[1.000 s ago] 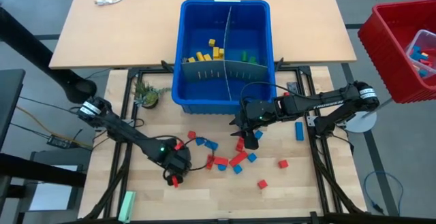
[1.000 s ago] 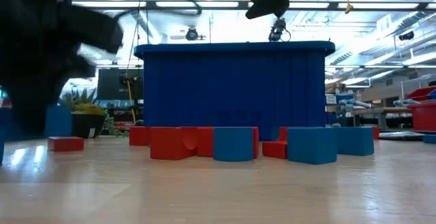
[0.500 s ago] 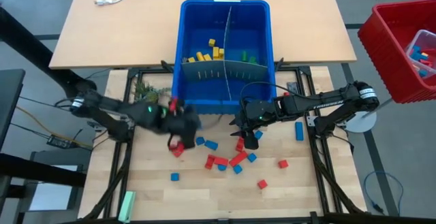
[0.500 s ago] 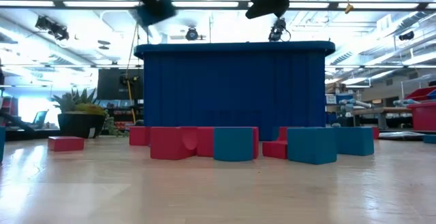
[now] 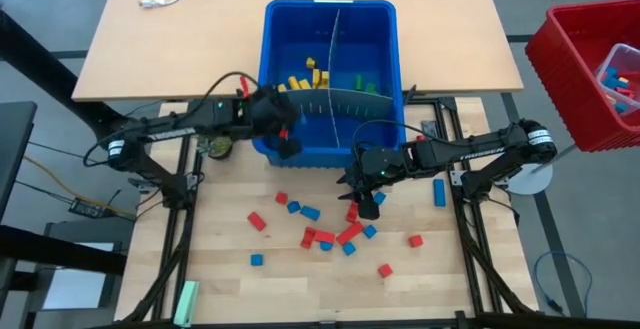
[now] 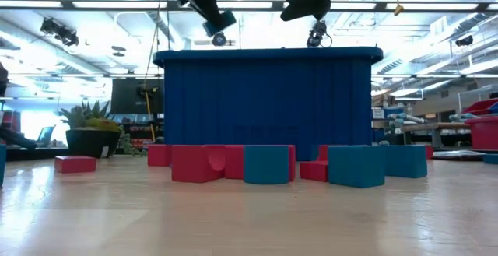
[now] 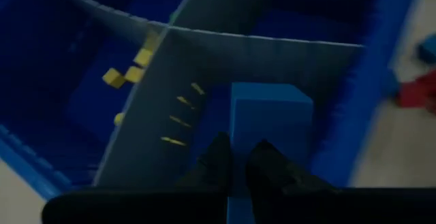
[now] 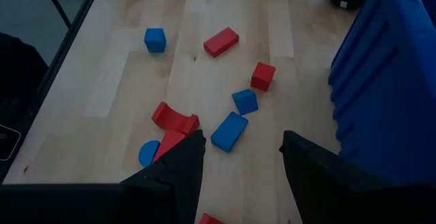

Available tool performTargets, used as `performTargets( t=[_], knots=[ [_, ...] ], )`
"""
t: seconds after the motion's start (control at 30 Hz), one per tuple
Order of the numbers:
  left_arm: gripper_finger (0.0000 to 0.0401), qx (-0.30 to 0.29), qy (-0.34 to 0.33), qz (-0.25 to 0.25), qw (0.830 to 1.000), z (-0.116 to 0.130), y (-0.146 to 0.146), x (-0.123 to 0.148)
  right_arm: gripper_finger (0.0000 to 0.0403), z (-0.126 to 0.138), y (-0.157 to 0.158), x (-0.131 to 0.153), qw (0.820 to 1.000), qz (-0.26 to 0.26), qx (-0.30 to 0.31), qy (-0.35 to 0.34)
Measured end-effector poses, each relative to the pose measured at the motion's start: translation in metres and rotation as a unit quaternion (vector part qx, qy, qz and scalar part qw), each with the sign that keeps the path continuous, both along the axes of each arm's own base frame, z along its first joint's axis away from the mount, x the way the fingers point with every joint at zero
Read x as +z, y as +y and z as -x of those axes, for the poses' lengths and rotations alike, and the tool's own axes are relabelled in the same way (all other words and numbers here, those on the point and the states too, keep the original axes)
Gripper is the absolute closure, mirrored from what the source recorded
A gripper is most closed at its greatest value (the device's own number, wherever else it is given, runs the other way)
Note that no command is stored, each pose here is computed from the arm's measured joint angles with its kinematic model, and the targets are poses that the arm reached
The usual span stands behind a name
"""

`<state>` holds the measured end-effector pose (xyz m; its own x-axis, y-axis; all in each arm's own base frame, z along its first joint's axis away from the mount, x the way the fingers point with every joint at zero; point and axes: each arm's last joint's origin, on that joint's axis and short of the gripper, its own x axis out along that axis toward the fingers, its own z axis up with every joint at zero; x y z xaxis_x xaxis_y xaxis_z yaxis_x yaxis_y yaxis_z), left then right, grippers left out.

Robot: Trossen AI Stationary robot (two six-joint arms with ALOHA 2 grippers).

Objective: Sort blocks
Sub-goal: Put the blue block with the other blue block into the blue bin

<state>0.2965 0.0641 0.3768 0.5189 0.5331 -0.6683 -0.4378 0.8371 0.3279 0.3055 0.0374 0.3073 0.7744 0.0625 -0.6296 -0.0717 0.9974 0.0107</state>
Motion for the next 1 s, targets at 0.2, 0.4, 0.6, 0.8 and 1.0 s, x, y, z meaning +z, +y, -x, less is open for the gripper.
performTargets(
  t=[0.2, 0.4, 0.6, 0.8, 1.0],
  knots=[
    [0.034, 0.032, 0.009, -0.006, 0.999, -0.009, 0.028, -0.011, 0.022, 0.0, 0.0, 0.0, 1.0, 0.0, 0.0, -0.002],
    [0.0275, 0.04, 0.032, -0.006, 0.999, -0.014, 0.039, -0.021, 0.0222, 0.0, 0.0, 0.001, 1.0, 0.0, 0.0, -0.004],
    [0.0226, 0.029, 0.028, 0.003, 0.999, -0.012, 0.032, -0.014, 0.0222, 0.0, 0.0, 0.001, 1.0, 0.0, 0.0, -0.003],
    [0.0226, -0.027, 0.012, 0.047, 0.998, -0.008, -0.003, 0.007, 0.0223, 0.0, 0.0, 0.0, 1.0, 0.0, 0.0, -0.003],
    [0.0229, -0.09, 0.061, 0.118, 0.987, 0.0, -0.054, 0.006, 0.0223, 0.0, 0.0, 0.0, 1.0, 0.003, 0.001, -0.003]
  ],
)
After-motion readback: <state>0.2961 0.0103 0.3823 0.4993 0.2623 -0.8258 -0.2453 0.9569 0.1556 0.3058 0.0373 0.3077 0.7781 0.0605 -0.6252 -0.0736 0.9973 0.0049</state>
